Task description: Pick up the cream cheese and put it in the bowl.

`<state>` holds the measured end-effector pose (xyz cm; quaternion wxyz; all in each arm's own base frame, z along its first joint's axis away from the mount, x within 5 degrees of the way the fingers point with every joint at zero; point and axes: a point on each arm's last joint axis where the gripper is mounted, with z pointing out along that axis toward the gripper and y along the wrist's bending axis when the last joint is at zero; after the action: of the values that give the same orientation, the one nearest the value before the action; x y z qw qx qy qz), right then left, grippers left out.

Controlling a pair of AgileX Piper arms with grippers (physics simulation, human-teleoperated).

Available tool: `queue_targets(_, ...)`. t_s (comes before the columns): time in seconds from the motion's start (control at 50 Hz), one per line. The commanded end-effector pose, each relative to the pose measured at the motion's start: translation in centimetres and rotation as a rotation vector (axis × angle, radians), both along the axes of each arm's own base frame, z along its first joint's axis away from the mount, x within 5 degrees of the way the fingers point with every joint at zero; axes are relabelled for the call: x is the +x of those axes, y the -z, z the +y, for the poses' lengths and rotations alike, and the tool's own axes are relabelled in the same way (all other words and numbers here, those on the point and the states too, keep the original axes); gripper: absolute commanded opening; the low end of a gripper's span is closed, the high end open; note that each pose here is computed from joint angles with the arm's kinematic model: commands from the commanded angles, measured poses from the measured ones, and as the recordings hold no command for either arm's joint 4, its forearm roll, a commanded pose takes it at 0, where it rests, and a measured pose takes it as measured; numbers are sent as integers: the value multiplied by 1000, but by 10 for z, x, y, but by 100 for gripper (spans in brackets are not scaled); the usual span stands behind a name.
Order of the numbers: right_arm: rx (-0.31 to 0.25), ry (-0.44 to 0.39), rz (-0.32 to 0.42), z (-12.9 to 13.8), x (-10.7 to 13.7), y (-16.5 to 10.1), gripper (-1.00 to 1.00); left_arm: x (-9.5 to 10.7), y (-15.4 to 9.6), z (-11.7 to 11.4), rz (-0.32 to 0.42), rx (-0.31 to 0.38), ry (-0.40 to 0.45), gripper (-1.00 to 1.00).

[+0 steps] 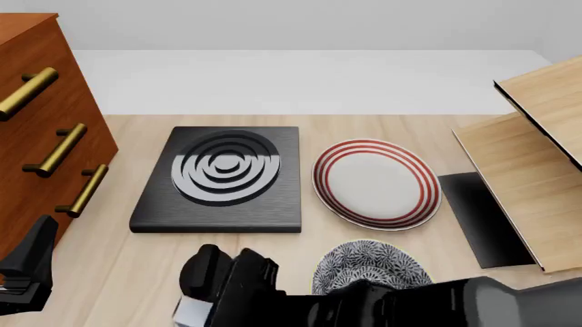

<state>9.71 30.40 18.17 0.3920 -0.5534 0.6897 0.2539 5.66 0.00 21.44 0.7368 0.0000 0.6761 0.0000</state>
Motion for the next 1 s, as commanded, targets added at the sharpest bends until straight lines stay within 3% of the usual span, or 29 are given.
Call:
queue_targets(0.02,89,34,-27,-31,3,-35,-100,0,0,0,0,0,0,100)
queue_targets(0.2,174,76,-78,-65,5,-74,-100,0,0,0,0,0,0,100)
queue_targets(0.46,228,134,-126,-101,6,-101,-100,0,0,0,0,0,0,100)
queue_targets(1.0,247,319,-115,-154,14,-78,-100,0,0,0,0,0,0,100)
